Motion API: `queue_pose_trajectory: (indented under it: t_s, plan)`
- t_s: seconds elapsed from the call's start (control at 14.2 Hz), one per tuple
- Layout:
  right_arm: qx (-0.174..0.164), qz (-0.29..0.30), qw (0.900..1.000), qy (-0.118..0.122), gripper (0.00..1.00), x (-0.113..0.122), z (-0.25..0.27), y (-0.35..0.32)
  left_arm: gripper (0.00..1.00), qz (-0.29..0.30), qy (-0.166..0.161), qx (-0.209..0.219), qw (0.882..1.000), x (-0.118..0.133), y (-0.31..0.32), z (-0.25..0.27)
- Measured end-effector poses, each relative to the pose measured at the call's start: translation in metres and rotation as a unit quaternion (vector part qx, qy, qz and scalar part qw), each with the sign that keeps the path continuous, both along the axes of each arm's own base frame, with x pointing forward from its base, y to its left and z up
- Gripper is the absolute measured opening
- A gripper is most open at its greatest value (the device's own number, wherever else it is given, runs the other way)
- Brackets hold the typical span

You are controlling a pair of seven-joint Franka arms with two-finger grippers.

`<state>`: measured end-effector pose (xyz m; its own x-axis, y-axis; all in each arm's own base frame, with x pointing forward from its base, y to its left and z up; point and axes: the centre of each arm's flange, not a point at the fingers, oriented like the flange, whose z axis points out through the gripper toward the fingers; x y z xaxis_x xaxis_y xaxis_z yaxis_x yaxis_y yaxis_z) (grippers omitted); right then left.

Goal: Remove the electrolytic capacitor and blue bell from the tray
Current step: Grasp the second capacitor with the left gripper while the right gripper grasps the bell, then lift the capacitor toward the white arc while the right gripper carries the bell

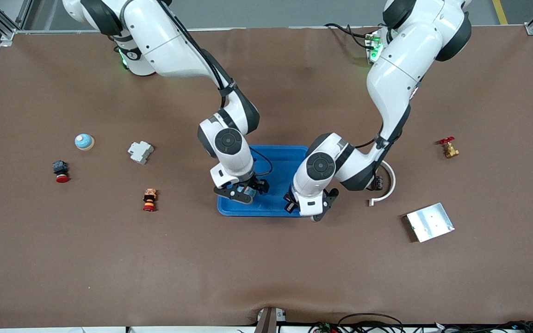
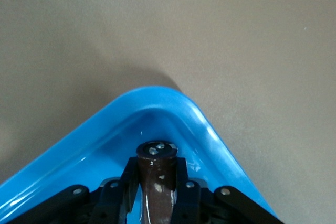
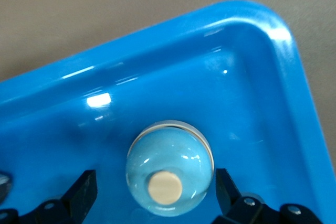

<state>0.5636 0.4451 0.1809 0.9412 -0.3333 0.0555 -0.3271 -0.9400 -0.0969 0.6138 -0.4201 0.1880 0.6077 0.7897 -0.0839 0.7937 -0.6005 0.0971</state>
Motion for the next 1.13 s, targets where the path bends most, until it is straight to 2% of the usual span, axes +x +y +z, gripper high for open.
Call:
queue_pose_trajectory:
  t_s: [0.42, 0.64, 0.78, 0.85, 1.06, 1.13]
  plan:
    - [-0.005, -0.001, 1.000, -0.005, 1.00, 0.005, 0.000, -0.004, 0.32, 0.003, -0.010, -0.004, 1.000, 0.007, 0.001, 0.011]
    - [-0.012, 0.005, 1.000, -0.009, 1.00, 0.005, -0.001, -0.005, 0.32, 0.007, -0.027, -0.009, 1.000, 0.016, 0.003, 0.039]
    - [-0.013, 0.005, 1.000, -0.008, 0.98, 0.005, -0.003, -0.006, 0.32, -0.003, -0.027, 0.000, 1.000, 0.018, 0.007, 0.059]
    - [-0.013, 0.005, 1.000, -0.008, 0.96, 0.005, -0.003, -0.006, 0.32, -0.019, -0.025, 0.008, 0.999, 0.018, 0.011, 0.069]
    - [-0.013, 0.003, 1.000, -0.010, 0.67, 0.008, 0.000, -0.007, 0.32, -0.094, -0.010, 0.038, 0.995, 0.024, 0.036, 0.094]
    - [-0.012, 0.003, 1.000, -0.012, 0.67, 0.009, 0.001, -0.006, 0.32, -0.118, -0.003, 0.046, 0.992, 0.027, 0.048, 0.100]
